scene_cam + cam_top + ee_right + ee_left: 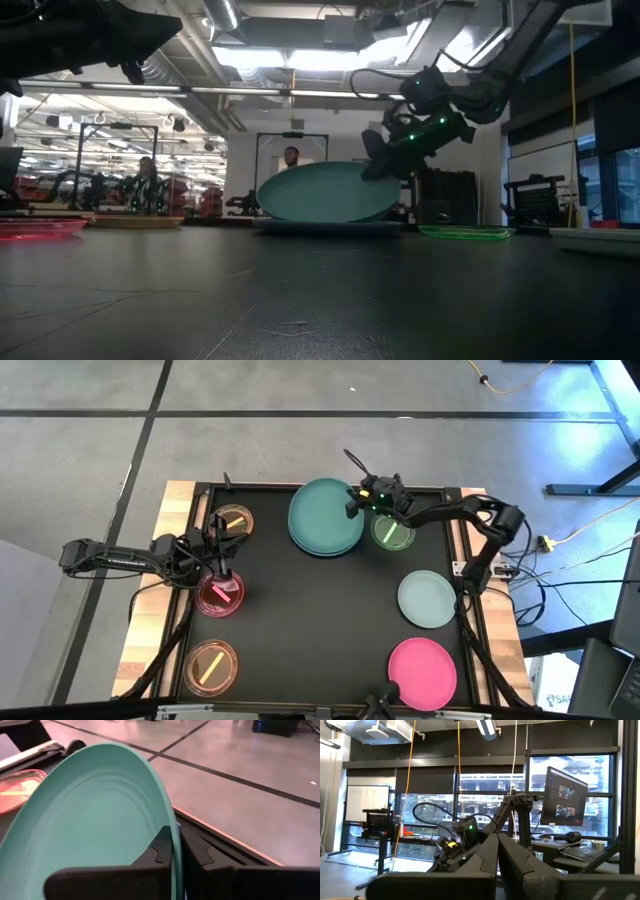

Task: Stack plastic plates
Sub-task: Stack the green plate on top of the blue plate, then stack the gray plate on top of the the green plate

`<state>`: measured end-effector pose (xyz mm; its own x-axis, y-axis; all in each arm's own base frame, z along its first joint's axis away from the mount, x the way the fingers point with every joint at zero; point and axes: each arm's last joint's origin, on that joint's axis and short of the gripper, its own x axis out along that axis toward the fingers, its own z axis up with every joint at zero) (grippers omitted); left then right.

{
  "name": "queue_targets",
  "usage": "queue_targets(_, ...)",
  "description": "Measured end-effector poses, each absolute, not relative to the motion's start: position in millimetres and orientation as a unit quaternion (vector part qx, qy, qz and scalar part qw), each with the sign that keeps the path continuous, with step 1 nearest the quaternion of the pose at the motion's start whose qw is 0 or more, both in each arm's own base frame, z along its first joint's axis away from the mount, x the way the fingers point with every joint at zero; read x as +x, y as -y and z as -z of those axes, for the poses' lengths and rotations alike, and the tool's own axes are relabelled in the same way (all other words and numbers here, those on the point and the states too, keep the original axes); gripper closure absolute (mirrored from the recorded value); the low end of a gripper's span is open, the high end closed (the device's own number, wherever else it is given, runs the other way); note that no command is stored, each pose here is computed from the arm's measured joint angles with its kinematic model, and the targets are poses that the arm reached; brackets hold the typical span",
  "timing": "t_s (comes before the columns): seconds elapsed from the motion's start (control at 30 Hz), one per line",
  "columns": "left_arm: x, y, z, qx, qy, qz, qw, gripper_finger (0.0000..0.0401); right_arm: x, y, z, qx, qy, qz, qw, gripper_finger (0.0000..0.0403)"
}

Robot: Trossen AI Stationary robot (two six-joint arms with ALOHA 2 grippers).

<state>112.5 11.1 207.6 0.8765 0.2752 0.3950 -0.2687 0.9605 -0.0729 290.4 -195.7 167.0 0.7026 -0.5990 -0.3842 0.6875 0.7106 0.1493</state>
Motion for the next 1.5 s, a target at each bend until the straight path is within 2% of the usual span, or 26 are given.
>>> queue_targets(0.5, 112.6, -11.1, -207.5, -0.008, 0.205, -0.140, 0.969, 0.0395, 290.1, 197.4, -161.4, 0.136, -0.164, 0.381, 0.900, 0.0389)
queue_targets(0.83, 112.6, -11.1, -207.5, -0.008, 0.204, -0.140, 0.969, 0.0395, 290.0, 197.0, -160.4, 0.130, -0.173, 0.376, 0.901, 0.0288)
queue_targets(1.0, 112.6, -11.1, -207.5, -0.008, 0.204, -0.140, 0.969, 0.0395, 287.4, 195.1, -162.1, 0.087, -0.208, 0.365, 0.903, 0.0265)
queue_targets(1.23, 112.5, -11.1, -207.5, -0.008, 0.205, -0.140, 0.969, 0.0395, 270.1, 174.9, -199.5, 0.070, -0.248, 0.329, 0.908, 0.0266)
queue_targets(1.5, 112.8, -10.1, -207.7, -0.005, 0.206, -0.123, 0.971, 0.0395, 239.2, 107.9, -255.4, 0.041, -0.288, 0.238, 0.927, 0.0267)
